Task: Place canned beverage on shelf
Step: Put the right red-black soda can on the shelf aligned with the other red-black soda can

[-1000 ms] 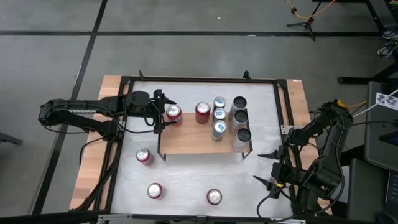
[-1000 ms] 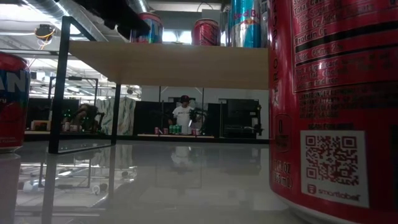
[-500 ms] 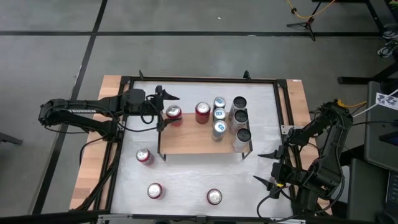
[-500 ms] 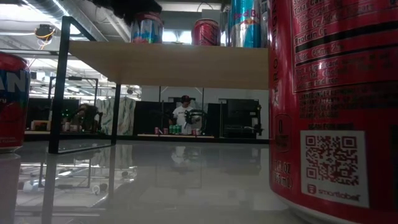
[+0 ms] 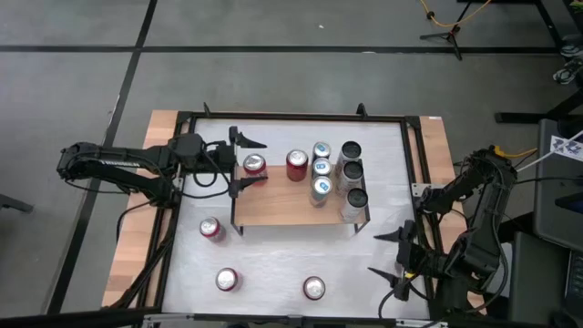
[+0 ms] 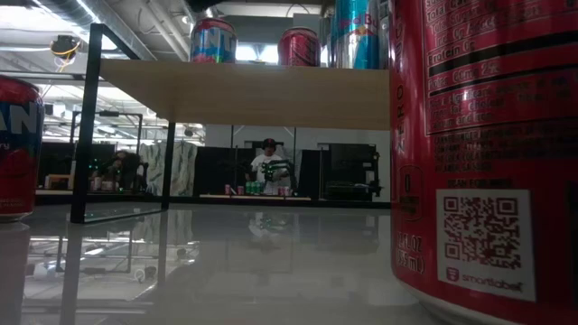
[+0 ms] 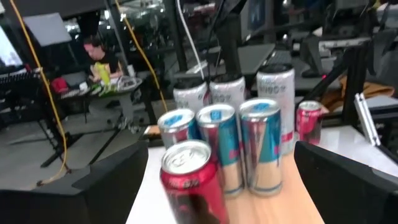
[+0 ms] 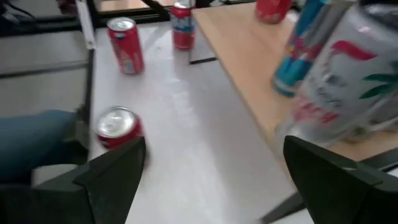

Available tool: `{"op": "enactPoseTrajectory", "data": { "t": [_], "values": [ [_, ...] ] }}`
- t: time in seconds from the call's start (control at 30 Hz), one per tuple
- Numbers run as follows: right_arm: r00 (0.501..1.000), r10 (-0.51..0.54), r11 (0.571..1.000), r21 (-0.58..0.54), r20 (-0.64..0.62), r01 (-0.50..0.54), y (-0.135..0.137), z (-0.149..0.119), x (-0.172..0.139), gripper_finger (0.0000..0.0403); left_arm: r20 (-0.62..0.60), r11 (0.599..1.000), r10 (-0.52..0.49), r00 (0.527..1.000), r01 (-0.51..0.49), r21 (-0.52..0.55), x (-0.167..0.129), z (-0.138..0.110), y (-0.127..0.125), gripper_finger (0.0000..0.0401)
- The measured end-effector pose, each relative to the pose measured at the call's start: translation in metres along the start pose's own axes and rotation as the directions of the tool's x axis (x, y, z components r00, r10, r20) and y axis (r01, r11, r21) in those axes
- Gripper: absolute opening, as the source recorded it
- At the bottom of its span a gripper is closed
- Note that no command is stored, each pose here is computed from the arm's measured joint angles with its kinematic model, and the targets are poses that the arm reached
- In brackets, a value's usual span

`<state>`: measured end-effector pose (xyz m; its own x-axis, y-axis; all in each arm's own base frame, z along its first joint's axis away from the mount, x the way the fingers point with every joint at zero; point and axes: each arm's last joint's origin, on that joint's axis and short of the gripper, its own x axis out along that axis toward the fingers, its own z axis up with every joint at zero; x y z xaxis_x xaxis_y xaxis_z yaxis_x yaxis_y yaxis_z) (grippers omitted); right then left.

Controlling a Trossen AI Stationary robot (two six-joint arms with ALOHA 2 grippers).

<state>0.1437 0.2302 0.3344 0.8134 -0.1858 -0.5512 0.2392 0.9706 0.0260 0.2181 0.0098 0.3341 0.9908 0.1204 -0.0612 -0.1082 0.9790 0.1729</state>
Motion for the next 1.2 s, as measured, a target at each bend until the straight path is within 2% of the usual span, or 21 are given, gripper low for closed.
{"op": "enactPoseTrajectory", "data": {
  "t": [0.2, 0.33, 0.5, 0.63, 0.77, 0.97, 1.07, 1.2],
  "values": [
    [0.996, 0.089, 0.991, 0.101, -0.008, -0.087, 0.01, 0.003, 0.0, 0.037, 0.043, 0.997, -0.02, 0.999, 0.017, 0.07, -0.006, 0.006, -0.005, 0.0396],
    [0.994, 0.107, 0.987, 0.121, -0.007, -0.105, 0.012, 0.005, -0.001, 0.037, 0.064, 0.997, -0.001, 0.998, -0.004, 0.072, -0.012, 0.011, -0.007, 0.0396],
    [0.974, 0.184, 0.974, 0.154, -0.131, -0.164, 0.011, 0.02, -0.009, 0.037, 0.069, 0.997, 0.032, 0.997, -0.037, 0.069, -0.015, 0.013, -0.008, 0.0396],
    [0.945, 0.228, 0.967, 0.171, -0.235, -0.191, 0.006, 0.031, -0.013, 0.037, 0.055, 0.997, 0.017, 0.998, -0.021, 0.072, -0.016, 0.012, -0.011, 0.0396],
    [0.883, 0.224, 0.974, 0.134, -0.413, -0.184, -0.004, 0.032, -0.01, 0.037, 0.014, 0.997, -0.011, 1.0, 0.01, 0.072, -0.016, 0.008, -0.017, 0.0396],
    [0.73, 0.141, 0.988, 0.054, -0.669, -0.141, -0.02, 0.023, -0.01, 0.037, 0.007, 0.999, -0.047, 0.999, 0.047, -0.003, -0.021, 0.009, -0.023, 0.0396],
    [0.707, 0.088, 0.991, -0.01, -0.702, -0.132, -0.026, 0.02, -0.012, 0.037, -0.008, 0.997, -0.068, 0.998, 0.068, -0.043, -0.021, 0.008, -0.027, 0.0396],
    [0.691, 0.08, 0.973, -0.093, -0.718, -0.21, -0.024, 0.014, -0.021, 0.037, -0.005, 0.992, -0.091, 0.996, 0.09, -0.087, -0.022, 0.008, -0.031, 0.0396]
  ]
}}
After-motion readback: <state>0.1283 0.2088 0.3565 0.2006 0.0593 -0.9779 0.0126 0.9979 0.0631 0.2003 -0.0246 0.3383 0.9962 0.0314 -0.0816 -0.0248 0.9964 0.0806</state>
